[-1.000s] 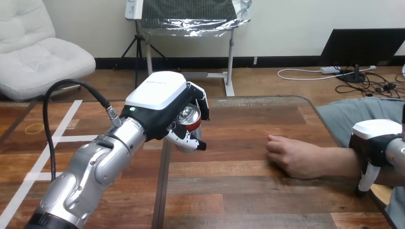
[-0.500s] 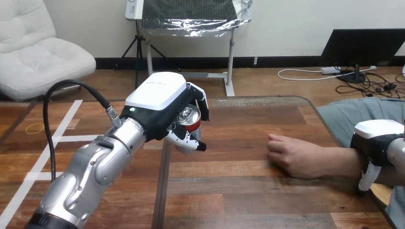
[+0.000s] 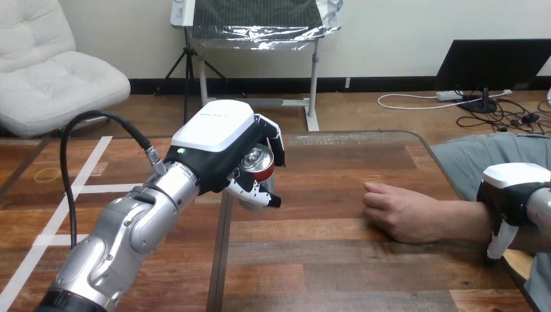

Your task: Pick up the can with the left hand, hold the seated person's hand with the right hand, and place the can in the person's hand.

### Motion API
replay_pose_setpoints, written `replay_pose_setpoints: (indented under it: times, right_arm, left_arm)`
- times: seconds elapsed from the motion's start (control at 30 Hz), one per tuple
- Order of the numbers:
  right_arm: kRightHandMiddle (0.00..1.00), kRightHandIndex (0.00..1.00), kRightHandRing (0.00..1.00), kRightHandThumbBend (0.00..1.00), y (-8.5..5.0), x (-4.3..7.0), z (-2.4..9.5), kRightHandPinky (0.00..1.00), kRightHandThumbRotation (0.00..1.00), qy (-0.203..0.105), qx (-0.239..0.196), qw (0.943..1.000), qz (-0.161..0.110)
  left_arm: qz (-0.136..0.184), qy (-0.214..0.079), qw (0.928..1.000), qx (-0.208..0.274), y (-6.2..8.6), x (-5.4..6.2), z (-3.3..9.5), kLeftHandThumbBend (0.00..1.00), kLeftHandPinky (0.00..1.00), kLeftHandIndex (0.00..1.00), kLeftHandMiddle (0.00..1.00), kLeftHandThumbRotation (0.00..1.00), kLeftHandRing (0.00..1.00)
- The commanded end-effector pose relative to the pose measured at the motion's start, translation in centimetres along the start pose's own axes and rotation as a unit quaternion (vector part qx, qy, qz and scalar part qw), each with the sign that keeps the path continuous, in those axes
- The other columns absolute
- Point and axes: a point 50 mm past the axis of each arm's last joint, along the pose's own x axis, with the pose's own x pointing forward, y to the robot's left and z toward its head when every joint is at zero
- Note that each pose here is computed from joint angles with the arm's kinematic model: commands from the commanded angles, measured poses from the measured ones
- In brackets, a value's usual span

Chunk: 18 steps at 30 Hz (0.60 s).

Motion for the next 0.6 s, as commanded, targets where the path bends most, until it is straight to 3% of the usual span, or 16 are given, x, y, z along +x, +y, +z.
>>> replay_pose_setpoints:
  times: [0.0,0.3,0.5,0.57]
  right_arm:
    - [0.62,0.51,0.56,0.73,-1.29,-0.10,0.37,0.45,0.00,-0.008,0.016,0.9995,-0.027]
    - [0.63,0.51,0.58,0.71,-1.46,-0.22,0.17,0.47,0.00,-0.004,0.022,0.9994,-0.028]
    - [0.59,0.51,0.52,0.71,-2.06,-0.66,-0.12,0.42,0.00,-0.011,0.017,0.9989,-0.044]
    - [0.60,0.51,0.54,0.72,-2.20,-0.81,-0.19,0.44,0.00,-0.015,0.014,0.9985,-0.052]
  left_arm:
    - [0.046,-0.016,0.9987,0.012,2.36,1.20,0.49,0.65,0.31,0.48,0.45,0.00,0.37]
    - [0.044,-0.012,0.9989,0.011,2.30,1.34,0.45,0.65,0.32,0.48,0.45,0.00,0.38]
    - [0.042,-0.014,0.9990,0.007,2.22,1.46,0.53,0.65,0.33,0.48,0.46,0.00,0.38]
    - [0.041,-0.014,0.9991,0.006,2.22,1.48,0.57,0.65,0.33,0.48,0.46,0.00,0.38]
